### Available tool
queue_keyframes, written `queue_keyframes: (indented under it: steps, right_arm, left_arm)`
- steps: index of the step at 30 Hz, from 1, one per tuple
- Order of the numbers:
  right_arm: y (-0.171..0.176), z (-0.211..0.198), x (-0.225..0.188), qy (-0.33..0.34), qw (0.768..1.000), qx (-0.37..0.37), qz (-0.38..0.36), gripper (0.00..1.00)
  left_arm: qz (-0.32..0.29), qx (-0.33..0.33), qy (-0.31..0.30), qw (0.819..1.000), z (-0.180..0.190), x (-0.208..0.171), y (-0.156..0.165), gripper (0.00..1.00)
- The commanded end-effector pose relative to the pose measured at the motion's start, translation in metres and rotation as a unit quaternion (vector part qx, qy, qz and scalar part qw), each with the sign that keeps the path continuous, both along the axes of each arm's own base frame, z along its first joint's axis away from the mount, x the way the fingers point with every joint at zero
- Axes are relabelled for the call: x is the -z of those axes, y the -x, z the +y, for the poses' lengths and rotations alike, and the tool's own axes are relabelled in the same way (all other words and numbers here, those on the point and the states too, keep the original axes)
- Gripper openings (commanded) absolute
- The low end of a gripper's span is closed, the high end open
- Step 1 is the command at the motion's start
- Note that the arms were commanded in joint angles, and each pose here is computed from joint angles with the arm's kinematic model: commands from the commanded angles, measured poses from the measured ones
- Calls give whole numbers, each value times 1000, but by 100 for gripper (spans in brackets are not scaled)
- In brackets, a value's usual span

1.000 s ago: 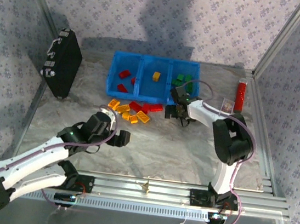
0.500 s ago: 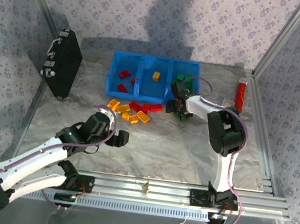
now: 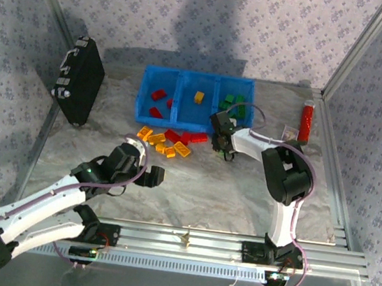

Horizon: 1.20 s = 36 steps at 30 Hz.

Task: Sort the legos into containers by color
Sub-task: Pick up the lego from the center of the table, then place the lego in the container, then pick up the lego from the center of the table.

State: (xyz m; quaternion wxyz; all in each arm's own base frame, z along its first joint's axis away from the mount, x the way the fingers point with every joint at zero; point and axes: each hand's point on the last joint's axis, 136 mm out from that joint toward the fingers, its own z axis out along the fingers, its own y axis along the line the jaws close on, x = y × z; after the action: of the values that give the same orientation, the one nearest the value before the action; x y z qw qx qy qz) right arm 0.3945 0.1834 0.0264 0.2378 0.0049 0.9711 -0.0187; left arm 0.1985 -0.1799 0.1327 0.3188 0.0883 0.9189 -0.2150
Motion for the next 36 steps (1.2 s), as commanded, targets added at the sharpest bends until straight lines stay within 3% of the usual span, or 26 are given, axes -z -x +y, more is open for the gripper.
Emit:
queue_keyframes:
  steps: [1, 7, 14, 16, 18, 21, 30, 33, 36]
  right_arm:
    - [18, -15, -12, 37, 999, -2, 12, 30]
    - [11, -11, -95, 20, 998, -19, -64, 30]
    - [-53, -27, -152, -4, 994, -15, -107, 32]
    - [-72, -32, -149, -14, 996, -13, -92, 50]
    - [-81, -37, -151, -1, 997, -8, -78, 87]
    - [-68, -30, -167, 9, 992, -17, -121, 99]
    - [-5, -3, -168, -68, 986, -54, -141, 97]
    - [17, 24, -161, -115, 977, -120, -131, 89]
    - [45, 53, -132, -119, 970, -191, -90, 79]
  left_arm:
    - [-16, 2, 2, 1000, 1, -9, 0, 98]
    - [-19, -3, 2, 1000, 5, -11, 1, 98]
    - [-13, -2, 1, 1000, 2, -9, 0, 97]
    - [-13, 0, 2, 1000, -1, -9, 1, 97]
    - [-12, 1, 0, 1000, -2, -10, 2, 97]
    - [-15, -1, -8, 1000, 0, -12, 4, 97]
    - [6, 13, -28, 1000, -32, -5, -19, 95]
    - [16, 9, -37, 999, -48, -3, -35, 92]
    - [32, -17, -16, 999, -52, -1, -48, 87]
